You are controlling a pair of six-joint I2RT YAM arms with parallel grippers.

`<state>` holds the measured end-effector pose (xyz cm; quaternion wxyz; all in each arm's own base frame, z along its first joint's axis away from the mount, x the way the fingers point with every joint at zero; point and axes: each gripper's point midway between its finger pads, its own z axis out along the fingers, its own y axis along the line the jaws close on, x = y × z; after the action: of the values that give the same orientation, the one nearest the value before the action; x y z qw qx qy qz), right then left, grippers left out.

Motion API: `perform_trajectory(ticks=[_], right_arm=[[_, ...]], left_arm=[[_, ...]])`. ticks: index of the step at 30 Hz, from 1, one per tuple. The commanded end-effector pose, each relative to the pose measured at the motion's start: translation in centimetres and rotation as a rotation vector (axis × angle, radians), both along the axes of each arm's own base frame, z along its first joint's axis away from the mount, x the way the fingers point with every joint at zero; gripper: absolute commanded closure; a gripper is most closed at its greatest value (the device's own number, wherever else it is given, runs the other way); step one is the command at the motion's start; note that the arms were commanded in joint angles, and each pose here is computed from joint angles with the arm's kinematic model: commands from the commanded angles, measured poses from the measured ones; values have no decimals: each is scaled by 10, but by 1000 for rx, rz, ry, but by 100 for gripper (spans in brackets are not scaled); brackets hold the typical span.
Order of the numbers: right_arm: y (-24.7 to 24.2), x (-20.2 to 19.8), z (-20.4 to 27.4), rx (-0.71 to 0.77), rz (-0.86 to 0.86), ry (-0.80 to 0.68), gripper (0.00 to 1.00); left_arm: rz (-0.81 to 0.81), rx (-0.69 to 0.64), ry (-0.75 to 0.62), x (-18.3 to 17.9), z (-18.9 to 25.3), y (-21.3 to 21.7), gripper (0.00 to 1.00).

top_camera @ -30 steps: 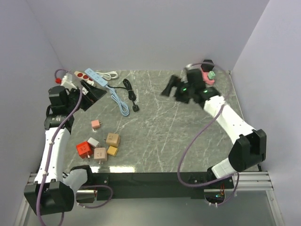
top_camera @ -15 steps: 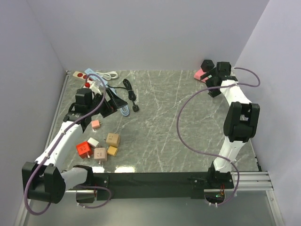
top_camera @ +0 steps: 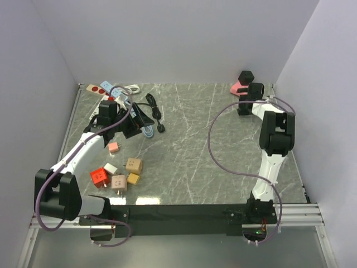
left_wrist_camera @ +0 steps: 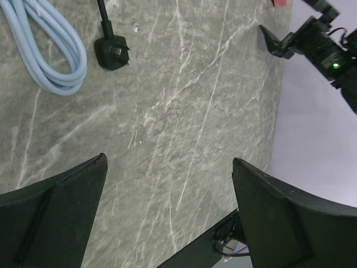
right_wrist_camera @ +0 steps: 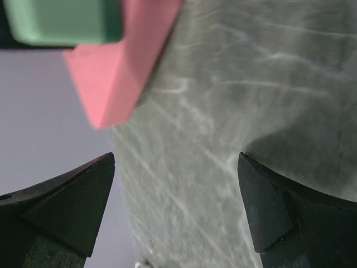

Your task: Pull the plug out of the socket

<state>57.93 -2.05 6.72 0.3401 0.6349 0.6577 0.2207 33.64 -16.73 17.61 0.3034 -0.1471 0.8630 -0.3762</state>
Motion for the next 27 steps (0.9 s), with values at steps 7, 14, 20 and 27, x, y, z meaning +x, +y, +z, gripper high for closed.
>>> perform_trajectory(ticks=[7, 14, 20, 27], right_arm=[[-25, 53, 2, 73, -224, -113, 5], [-32, 85, -28, 84, -263, -84, 9], [-32, 97, -32, 95, -246, -109, 31], [-18, 56, -35, 111, -167, -146, 86]], left_arm=[[-3, 19, -33, 21, 22, -3, 1], [16, 38, 4, 18, 16, 1, 1], [35, 35, 15, 12, 15, 3, 1], [28, 1, -11, 12, 20, -1, 1]])
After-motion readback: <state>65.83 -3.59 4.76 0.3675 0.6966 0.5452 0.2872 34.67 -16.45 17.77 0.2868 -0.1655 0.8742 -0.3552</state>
